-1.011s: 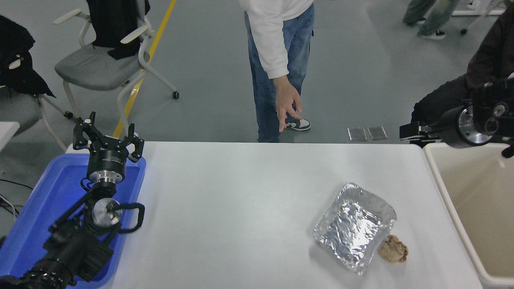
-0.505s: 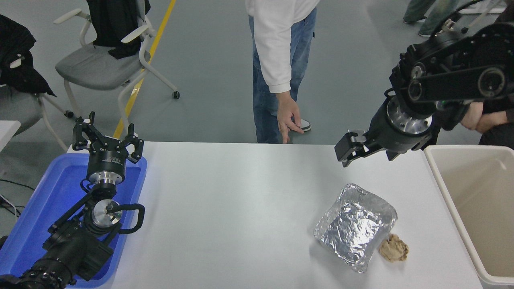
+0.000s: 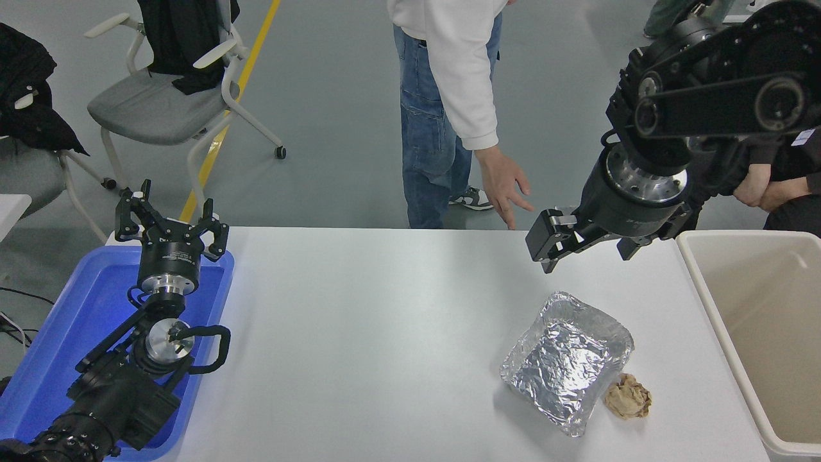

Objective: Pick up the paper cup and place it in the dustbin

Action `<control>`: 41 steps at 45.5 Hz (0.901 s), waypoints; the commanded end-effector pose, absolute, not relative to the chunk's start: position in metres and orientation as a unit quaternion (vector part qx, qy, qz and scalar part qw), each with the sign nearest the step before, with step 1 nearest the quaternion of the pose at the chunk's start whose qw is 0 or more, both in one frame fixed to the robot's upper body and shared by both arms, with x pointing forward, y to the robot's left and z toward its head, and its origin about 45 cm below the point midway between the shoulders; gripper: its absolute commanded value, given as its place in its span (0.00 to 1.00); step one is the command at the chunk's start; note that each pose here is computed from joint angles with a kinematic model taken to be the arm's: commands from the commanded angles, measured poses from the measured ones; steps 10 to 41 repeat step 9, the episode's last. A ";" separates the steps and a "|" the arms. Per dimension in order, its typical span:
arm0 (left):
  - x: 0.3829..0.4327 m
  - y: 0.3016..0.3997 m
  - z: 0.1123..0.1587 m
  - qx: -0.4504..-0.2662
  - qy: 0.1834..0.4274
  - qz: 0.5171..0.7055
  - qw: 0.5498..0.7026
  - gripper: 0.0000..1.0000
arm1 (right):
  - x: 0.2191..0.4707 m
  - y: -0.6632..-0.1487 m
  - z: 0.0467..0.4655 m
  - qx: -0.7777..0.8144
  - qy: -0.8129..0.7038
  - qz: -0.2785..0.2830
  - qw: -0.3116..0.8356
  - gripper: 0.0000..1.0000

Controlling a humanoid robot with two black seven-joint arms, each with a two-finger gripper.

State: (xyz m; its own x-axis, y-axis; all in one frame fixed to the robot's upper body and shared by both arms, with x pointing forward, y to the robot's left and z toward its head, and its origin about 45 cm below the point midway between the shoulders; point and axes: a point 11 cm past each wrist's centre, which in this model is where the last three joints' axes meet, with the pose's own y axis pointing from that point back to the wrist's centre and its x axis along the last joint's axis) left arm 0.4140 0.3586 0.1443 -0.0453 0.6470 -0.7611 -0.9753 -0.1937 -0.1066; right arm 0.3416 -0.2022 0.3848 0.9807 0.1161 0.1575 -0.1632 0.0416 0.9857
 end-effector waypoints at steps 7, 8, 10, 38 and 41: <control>0.4139 0.3581 0.1438 -0.357 0.231 0.685 0.592 0.99 | 0.339 -0.222 0.398 0.704 -0.038 0.075 0.705 1.00; 0.4140 0.3592 0.1447 -0.357 0.230 0.685 0.592 0.99 | 0.340 -0.222 0.398 0.705 -0.039 0.075 0.704 1.00; 0.4140 0.3577 0.1442 -0.357 0.231 0.685 0.592 0.99 | 0.340 -0.223 0.398 0.704 -0.041 0.077 0.705 1.00; 0.4140 0.3577 0.1442 -0.357 0.231 0.685 0.592 0.99 | 0.340 -0.223 0.398 0.704 -0.041 0.077 0.705 1.00; 0.4140 0.3577 0.1442 -0.357 0.231 0.685 0.592 0.99 | 0.340 -0.223 0.398 0.704 -0.041 0.077 0.705 1.00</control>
